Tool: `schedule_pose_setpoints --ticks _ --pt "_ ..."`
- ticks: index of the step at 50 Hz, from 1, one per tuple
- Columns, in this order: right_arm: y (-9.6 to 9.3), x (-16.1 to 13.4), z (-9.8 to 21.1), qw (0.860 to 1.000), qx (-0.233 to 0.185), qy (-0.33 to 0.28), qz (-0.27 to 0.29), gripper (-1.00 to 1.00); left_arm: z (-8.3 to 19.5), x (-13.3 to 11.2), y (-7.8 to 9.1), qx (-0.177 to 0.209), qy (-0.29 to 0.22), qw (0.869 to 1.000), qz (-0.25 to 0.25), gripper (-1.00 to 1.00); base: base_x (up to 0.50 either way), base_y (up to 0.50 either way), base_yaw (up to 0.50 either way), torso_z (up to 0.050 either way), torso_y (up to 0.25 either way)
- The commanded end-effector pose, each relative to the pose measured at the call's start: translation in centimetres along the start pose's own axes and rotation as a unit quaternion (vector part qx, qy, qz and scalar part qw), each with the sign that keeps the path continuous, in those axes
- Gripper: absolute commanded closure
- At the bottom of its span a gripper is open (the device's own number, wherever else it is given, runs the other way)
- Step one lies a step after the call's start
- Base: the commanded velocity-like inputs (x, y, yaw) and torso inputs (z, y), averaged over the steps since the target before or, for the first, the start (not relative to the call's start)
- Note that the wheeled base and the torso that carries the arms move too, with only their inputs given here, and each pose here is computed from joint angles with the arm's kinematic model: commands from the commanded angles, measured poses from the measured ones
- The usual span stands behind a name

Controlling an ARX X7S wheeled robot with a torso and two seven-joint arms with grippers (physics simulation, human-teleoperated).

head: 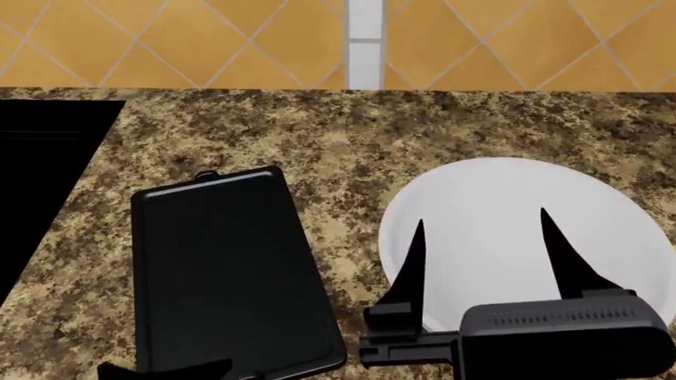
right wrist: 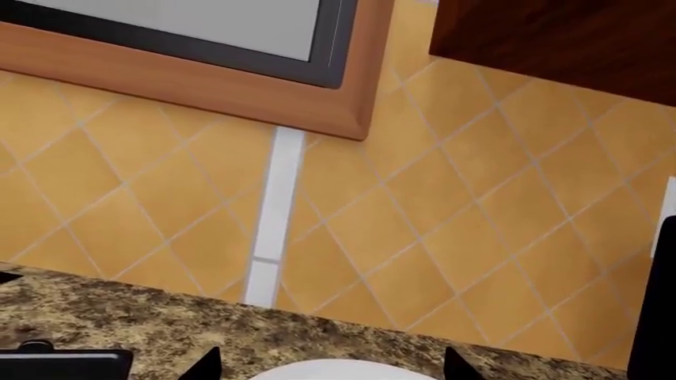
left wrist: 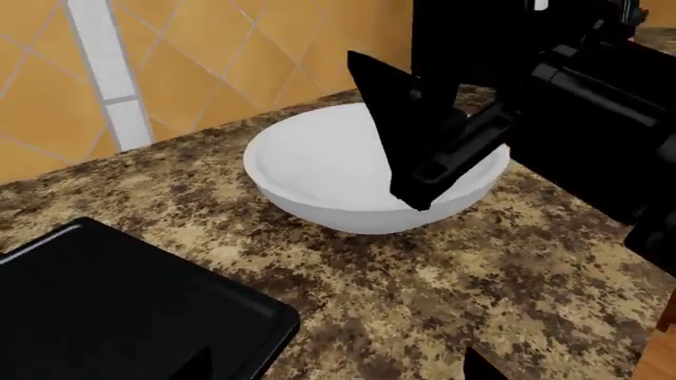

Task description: Move the fresh-baked cupcake off the tray onto the counter, and place the bowl used for mixing into the sink.

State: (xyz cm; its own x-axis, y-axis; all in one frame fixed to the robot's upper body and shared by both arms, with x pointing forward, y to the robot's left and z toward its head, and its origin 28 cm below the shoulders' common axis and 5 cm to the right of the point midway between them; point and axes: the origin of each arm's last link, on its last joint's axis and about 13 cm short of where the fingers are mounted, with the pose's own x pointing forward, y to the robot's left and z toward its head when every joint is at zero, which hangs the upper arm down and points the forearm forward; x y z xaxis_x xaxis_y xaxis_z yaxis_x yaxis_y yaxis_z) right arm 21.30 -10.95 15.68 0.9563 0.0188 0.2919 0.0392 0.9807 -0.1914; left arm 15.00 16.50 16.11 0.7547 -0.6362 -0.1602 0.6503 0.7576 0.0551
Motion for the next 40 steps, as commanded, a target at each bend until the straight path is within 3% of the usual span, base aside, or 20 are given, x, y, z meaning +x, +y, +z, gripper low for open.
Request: schedule_pose_setpoints --ticks 1,6,12,15,19,22,25,30,32,33,35,38,40 --pt "-0.1 -0.2 0.2 1.0 0.001 -0.004 0.0 -1.0 2.7 -1.9 -0.4 0.02 -0.064 0.998 0.007 -1.0 0.0 0.0 0.0 0.0 0.0" --pt "0.0 -0.2 0.3 1.0 0.0 -0.005 0.0 -1.0 4.9 -2.9 0.0 0.009 -0.104 0.995 -0.003 -1.0 0.0 0.0 0.0 0.0 0.0" --pt "0.0 -0.3 0.3 1.0 0.0 -0.004 0.001 -1.0 7.7 -3.9 0.3 0.018 -0.204 0.979 0.016 -1.0 0.0 0.0 0.0 0.0 0.0" --pt "0.0 -0.4 0.3 1.0 -0.001 -0.004 0.002 -1.0 7.2 -5.3 1.1 -0.008 -0.186 0.981 0.058 -1.0 0.0 0.0 0.0 0.0 0.0" --pt "-0.1 -0.3 0.0 1.0 -0.001 -0.002 0.002 -1.0 6.9 -6.8 2.6 -0.007 -0.222 0.962 0.157 -1.0 0.0 0.0 0.0 0.0 0.0" --pt "-0.1 -0.3 -0.2 1.0 0.0 0.001 0.0 -1.0 6.4 -7.7 2.9 -0.01 -0.232 0.955 0.185 -1.0 0.0 0.0 0.0 0.0 0.0" --pt "-0.2 -0.2 -0.2 1.0 -0.001 0.001 0.0 -1.0 6.7 -8.9 3.5 -0.017 -0.251 0.939 0.235 -1.0 0.0 0.0 0.0 0.0 0.0" --pt "-0.1 -0.1 -0.3 1.0 0.001 0.001 0.0 -1.0 6.5 -9.7 3.6 -0.027 -0.252 0.922 0.294 -1.0 0.0 0.0 0.0 0.0 0.0" --pt "-0.2 0.0 -0.5 1.0 0.003 0.002 -0.002 -1.0 6.0 -10.1 3.6 -0.036 -0.268 0.909 0.318 -1.0 0.0 0.0 0.0 0.0 0.0" --pt "-0.2 0.0 -0.5 1.0 0.003 0.003 -0.003 -1.0 5.5 -10.3 3.8 -0.028 -0.272 0.894 0.355 -1.0 0.0 0.0 0.0 0.0 0.0" --pt "-0.3 -0.1 -0.3 1.0 0.002 0.002 -0.003 -1.0 4.9 -10.7 3.6 -0.038 -0.28 0.883 0.375 -1.0 0.0 0.0 0.0 0.0 0.0" --pt "-0.5 -0.2 -0.1 0.999 0.029 0.006 -0.011 -1.0 4.2 -10.9 3.2 -0.035 -0.28 0.872 0.4 -1.0 0.0 0.0 0.0 0.0 0.0" --pt "-0.6 -0.2 0.4 1.0 0.025 0.015 -0.007 -1.0 4.0 -10.9 3.2 -0.031 -0.269 0.878 0.395 -1.0 0.0 0.0 0.0 0.0 0.0"
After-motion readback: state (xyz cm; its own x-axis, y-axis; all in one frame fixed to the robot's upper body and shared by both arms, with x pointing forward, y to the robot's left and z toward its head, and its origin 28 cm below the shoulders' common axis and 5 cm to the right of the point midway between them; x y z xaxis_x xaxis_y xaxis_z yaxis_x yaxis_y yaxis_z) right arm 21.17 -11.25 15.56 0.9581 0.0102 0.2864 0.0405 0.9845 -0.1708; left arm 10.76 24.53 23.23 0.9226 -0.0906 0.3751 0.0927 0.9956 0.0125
